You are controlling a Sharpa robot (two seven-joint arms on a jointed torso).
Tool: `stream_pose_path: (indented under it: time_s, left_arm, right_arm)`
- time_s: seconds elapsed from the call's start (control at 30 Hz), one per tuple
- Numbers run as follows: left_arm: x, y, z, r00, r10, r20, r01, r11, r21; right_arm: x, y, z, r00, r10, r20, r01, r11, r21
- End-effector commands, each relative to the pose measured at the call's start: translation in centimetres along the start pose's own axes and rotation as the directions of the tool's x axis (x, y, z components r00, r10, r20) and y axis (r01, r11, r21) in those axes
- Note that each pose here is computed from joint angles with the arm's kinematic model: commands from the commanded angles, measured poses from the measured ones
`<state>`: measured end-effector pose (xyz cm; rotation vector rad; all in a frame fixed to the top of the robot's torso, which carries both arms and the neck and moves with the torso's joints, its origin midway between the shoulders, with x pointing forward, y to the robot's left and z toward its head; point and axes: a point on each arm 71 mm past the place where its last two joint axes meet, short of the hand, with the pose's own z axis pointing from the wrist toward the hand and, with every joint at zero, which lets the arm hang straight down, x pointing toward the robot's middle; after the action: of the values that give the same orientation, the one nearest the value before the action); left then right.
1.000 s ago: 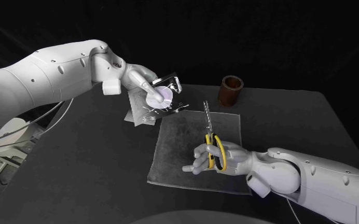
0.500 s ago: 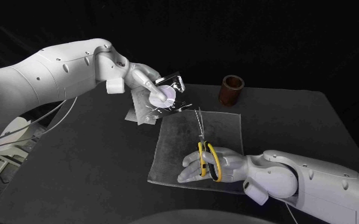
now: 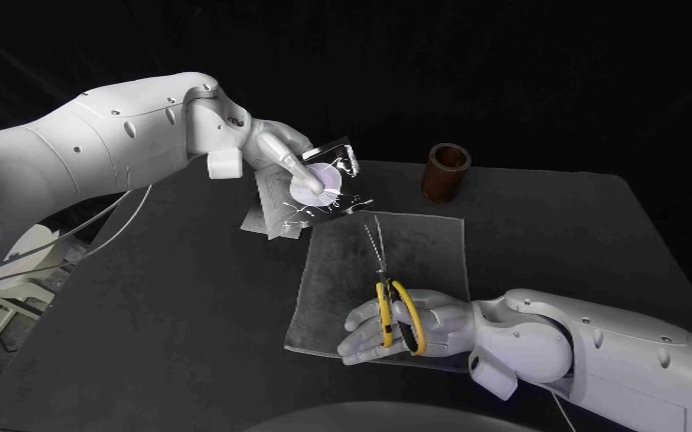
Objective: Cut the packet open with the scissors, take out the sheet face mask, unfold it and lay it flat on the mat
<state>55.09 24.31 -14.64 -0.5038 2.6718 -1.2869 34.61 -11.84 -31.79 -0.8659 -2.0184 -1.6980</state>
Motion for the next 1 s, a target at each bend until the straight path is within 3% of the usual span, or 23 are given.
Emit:
stream_pose_path:
  time_s: [0.03,0.33,1.0]
  left_arm:
    - [0.15,-0.35,0.13,1.0,0.001,-0.011,0.0,1.0,0.016]
    - [0.63,-0.5,0.6,0.999,0.029,-0.04,-0.03,0.999,-0.014]
    - [1.93,-0.94,1.75,0.991,0.085,-0.101,-0.091,0.994,-0.055]
  right_arm:
    - [0.2,-0.1,0.0,1.0,-0.002,-0.023,0.002,1.0,0.016]
    - [0.2,0.1,-0.1,1.0,-0.006,-0.01,0.006,1.0,0.021]
    - [-0.3,2.7,-0.6,0.997,-0.071,0.017,0.071,0.997,0.016]
